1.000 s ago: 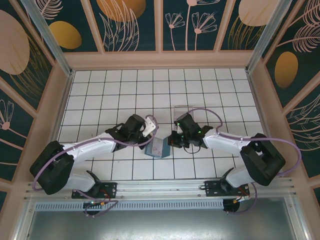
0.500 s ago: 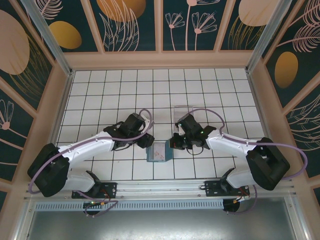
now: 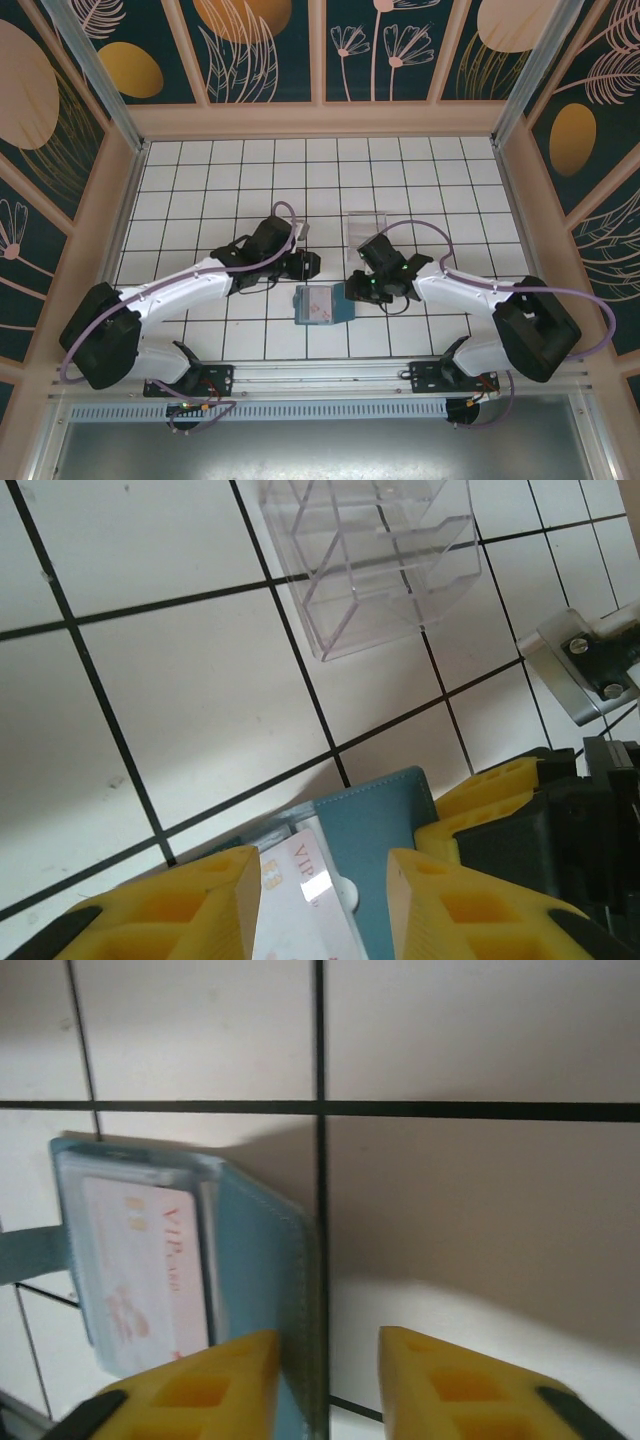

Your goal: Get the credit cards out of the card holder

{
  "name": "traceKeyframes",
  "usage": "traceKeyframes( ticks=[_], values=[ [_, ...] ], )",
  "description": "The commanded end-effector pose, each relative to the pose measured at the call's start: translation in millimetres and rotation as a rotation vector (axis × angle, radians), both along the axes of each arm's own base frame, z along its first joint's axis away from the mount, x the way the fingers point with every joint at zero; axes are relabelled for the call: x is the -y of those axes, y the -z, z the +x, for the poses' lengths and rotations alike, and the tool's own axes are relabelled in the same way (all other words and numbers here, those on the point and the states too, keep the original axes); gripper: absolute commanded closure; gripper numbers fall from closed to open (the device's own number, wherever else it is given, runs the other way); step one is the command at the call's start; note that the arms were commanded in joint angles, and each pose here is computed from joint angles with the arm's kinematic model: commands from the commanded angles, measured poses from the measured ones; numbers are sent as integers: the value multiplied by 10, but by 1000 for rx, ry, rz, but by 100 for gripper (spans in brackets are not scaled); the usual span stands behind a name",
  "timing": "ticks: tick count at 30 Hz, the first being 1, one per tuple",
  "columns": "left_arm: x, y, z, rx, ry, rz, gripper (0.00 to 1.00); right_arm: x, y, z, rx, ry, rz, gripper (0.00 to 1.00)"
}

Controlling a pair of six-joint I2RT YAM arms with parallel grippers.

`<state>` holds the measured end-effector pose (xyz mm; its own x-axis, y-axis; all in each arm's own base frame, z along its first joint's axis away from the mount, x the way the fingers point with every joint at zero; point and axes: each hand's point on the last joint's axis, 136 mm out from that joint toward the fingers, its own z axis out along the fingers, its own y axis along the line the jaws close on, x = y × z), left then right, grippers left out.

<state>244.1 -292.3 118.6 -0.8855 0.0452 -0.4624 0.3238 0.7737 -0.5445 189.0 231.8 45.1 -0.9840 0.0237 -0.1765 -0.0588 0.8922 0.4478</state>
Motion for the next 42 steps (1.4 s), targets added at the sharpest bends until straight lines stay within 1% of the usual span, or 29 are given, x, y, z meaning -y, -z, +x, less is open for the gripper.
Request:
traceKeyframes(
  ticks=[1,3,5,12,15,17,21,26,35,42],
  values=[
    [80,-6,-43,-92,-31,-35,62,174,-53,17,30,52,-74,62],
    [137,14,-91,-130,-29,-61,66,152,-160,43,48,59,-52,61],
    [172,49,-121,-160,-39,-59,73,104,-285,69,70,62,-13,61],
    [292,311,-261,-257,-26,-34,83,-23,-476,78,90,67,97,61],
    [303,460,-319,-294,-23,-7,85,-49,-507,66,92,62,119,62],
    [240,560,-337,-309,-40,32,86,-56,-546,68,97,62,127,62],
    [75,616,-315,-291,-86,108,88,-97,-658,75,107,63,163,62],
    [-81,631,-326,-271,-114,166,89,-227,-847,79,115,53,254,62],
    [-297,738,-431,-274,-139,219,90,-626,-1174,45,111,-30,397,62],
    [-366,835,-491,-278,-149,216,92,-977,-1158,-19,69,-94,406,62]
  ],
)
